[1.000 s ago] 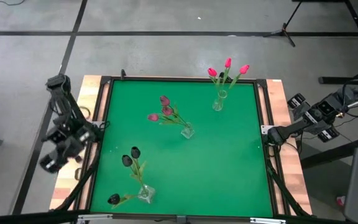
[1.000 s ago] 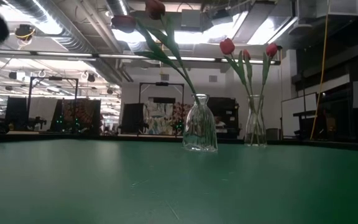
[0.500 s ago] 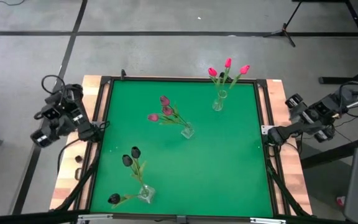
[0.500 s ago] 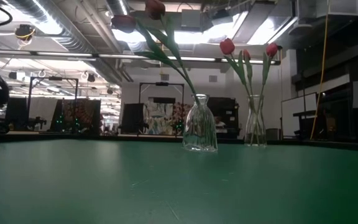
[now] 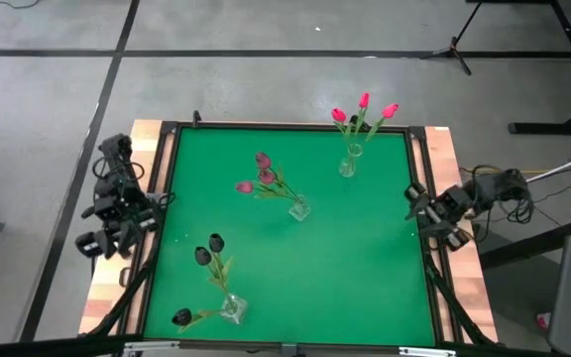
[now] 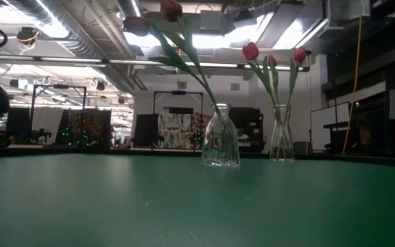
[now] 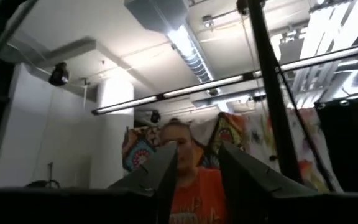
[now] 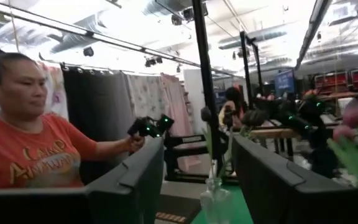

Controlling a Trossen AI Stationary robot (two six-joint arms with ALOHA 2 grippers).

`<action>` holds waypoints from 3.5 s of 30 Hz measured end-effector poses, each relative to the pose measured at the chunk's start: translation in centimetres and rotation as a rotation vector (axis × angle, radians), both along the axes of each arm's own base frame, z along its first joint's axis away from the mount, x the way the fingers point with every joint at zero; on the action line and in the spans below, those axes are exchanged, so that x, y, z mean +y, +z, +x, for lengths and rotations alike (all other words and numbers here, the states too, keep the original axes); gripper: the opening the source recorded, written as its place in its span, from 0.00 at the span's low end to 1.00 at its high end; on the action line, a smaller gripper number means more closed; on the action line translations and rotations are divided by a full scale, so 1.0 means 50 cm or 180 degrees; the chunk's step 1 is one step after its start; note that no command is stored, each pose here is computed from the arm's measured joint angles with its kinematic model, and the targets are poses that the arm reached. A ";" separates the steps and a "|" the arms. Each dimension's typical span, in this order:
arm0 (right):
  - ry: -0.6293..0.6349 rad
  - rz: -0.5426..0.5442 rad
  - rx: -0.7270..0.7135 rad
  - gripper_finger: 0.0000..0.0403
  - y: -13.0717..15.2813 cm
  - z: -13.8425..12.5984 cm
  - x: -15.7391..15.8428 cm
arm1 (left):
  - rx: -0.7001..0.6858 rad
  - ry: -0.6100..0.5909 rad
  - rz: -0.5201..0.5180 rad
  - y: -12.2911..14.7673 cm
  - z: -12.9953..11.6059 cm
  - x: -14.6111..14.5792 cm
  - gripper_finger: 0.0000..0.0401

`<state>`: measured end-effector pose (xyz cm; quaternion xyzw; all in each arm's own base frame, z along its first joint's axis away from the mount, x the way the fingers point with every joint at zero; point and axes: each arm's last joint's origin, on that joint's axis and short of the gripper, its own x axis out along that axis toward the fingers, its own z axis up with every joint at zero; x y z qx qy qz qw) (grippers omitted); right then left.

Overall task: Sort flowers into vase by color
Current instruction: Return to Home Position

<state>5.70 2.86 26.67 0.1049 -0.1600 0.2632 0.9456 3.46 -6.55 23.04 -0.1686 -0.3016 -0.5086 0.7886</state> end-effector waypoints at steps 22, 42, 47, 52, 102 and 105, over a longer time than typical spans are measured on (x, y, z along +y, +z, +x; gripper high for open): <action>-0.0298 -0.0730 0.0820 0.47 -0.195 0.063 0.024 | 0.0987 -0.0041 0.1227 -0.087 0.023 -0.037 0.29; -0.0474 -0.1285 0.0613 0.47 -0.199 0.065 0.024 | 0.0963 0.1109 0.1812 -0.117 0.044 -0.026 0.29; -0.0509 -0.1393 0.0562 0.47 -0.200 0.065 0.023 | 0.0773 0.1248 0.1741 -0.107 0.052 -0.020 0.29; -0.0512 -0.1383 0.0571 0.47 -0.200 0.065 0.023 | 0.0681 0.1385 0.1799 -0.107 0.063 -0.010 0.29; -0.0501 -0.1365 0.0589 0.47 -0.201 0.065 0.023 | 0.1325 0.2322 0.1741 -0.123 0.099 0.033 0.29; -0.0501 -0.1366 0.0590 0.47 -0.201 0.065 0.023 | 0.1325 0.2322 0.1741 -0.123 0.099 0.033 0.29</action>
